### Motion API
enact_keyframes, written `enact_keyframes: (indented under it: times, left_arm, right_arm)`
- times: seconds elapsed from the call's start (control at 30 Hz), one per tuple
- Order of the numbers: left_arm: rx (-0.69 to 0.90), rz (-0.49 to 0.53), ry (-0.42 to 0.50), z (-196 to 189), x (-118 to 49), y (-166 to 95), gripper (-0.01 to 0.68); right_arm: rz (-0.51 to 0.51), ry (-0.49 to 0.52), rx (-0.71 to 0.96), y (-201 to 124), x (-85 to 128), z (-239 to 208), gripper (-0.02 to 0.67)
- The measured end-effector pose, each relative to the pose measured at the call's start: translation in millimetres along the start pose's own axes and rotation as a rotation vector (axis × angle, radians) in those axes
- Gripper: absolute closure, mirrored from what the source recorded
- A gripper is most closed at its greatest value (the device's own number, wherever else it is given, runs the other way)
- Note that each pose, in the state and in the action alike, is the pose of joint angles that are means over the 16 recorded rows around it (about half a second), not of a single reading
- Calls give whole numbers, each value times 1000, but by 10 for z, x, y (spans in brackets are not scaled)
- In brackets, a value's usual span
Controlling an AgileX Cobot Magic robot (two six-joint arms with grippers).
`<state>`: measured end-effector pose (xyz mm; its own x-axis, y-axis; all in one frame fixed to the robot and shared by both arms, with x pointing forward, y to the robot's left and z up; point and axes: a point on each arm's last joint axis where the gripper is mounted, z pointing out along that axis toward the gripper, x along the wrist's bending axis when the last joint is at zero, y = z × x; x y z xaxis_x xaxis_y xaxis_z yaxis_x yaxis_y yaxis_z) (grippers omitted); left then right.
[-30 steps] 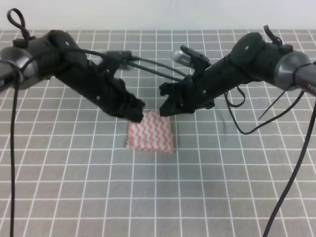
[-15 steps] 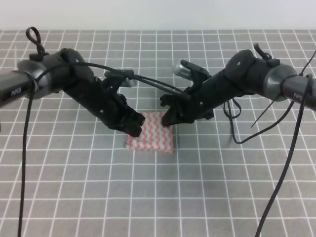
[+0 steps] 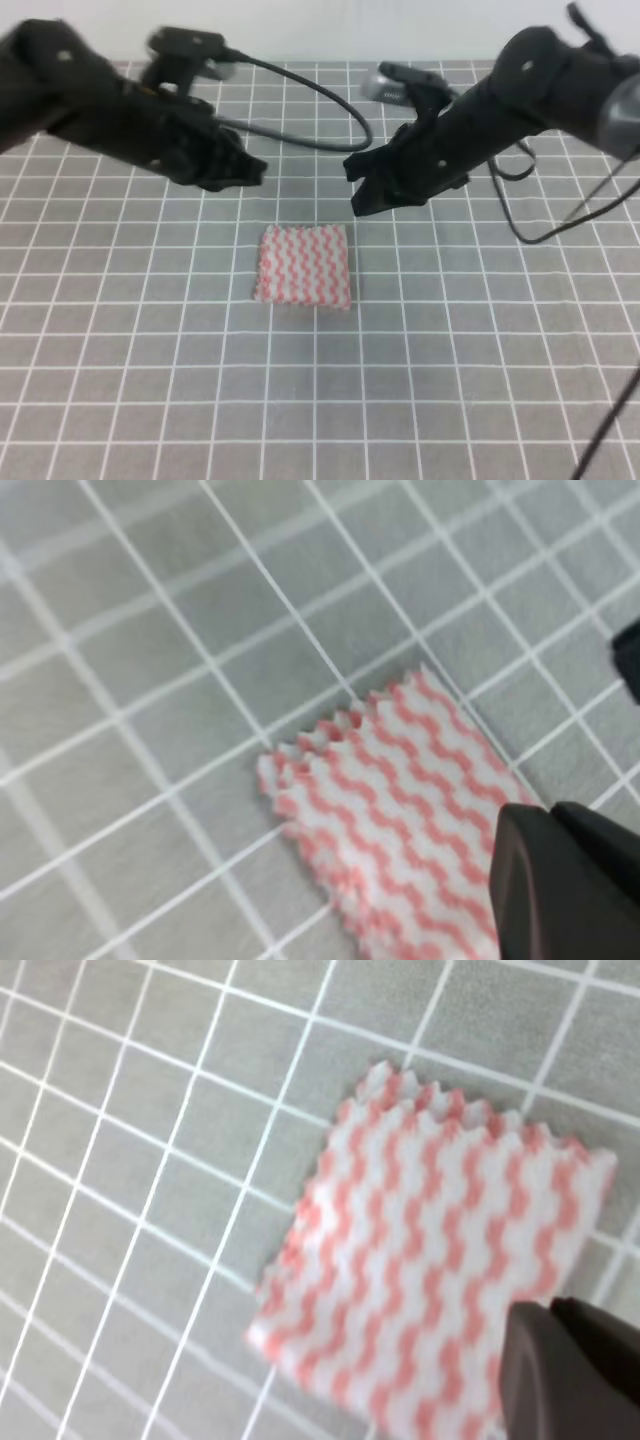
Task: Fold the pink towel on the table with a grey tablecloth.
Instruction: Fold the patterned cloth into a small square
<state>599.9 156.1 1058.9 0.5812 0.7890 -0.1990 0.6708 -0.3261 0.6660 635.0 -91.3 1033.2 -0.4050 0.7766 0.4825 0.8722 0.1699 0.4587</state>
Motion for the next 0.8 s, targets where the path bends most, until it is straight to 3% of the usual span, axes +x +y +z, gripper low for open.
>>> enact_keyframes:
  times: [0.2,0.47,0.8]
  left_arm:
    - [-234,-6,105,-770,-256,-275,677]
    - [-548,11,201,-1704,-629,-1037,677]
    - [-796,97,243,-2270,-940,-1989,677]
  right_arm:
    - [-24,-39,-91,-249,181,-541,664]
    - [-48,-64,-256,-930,384,-1303,664]
    - [-79,-65,-446,-1938,500,-2006,664]
